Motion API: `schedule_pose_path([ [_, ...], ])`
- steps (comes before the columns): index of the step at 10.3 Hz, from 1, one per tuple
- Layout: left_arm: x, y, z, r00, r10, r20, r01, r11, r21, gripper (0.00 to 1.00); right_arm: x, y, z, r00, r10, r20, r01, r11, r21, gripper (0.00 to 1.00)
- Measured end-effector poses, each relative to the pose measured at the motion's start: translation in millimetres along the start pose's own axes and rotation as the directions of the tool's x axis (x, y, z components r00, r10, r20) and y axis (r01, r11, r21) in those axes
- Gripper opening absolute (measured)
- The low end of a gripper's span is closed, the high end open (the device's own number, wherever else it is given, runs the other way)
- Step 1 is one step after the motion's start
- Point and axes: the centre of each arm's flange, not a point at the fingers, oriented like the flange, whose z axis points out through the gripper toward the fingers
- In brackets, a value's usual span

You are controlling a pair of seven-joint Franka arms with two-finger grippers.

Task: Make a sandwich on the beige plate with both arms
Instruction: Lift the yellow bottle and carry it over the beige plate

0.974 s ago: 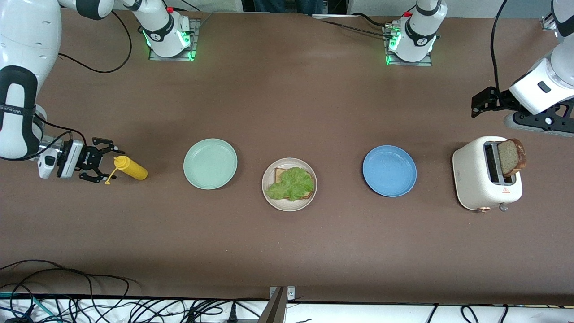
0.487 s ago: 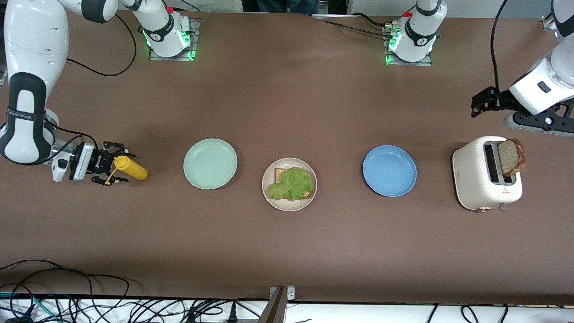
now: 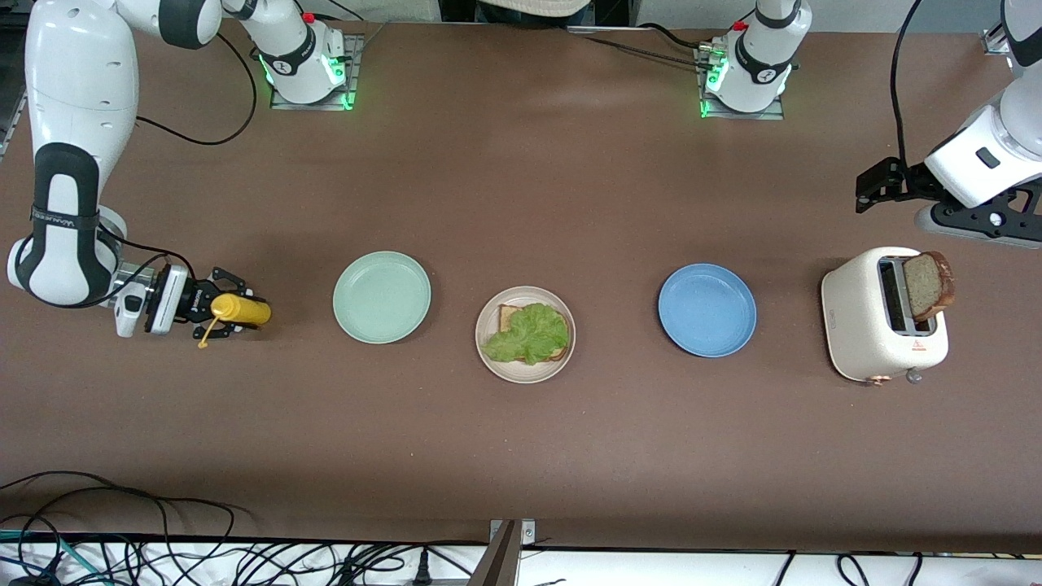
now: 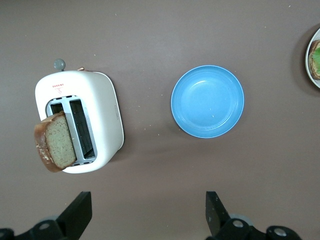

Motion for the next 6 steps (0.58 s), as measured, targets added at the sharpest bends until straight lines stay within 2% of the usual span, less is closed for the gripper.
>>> schedule_pose_path([
  [3,0,0,0,1.0,0.0,0.0,0.0,1.0,0.0,1.0,59,17,25,0.992,-0.106,0.062,0.107,0.994,-0.013,0.3],
  [5,0,0,0,1.0,0.0,0.0,0.0,1.0,0.0,1.0,98,19,55,0.988,-0.111,0.105,0.113,0.993,-0.016,0.26],
  [6,0,0,0,1.0,0.0,0.0,0.0,1.0,0.0,1.0,115,18,67,0.986,-0.112,0.122,0.116,0.993,-0.021,0.21],
])
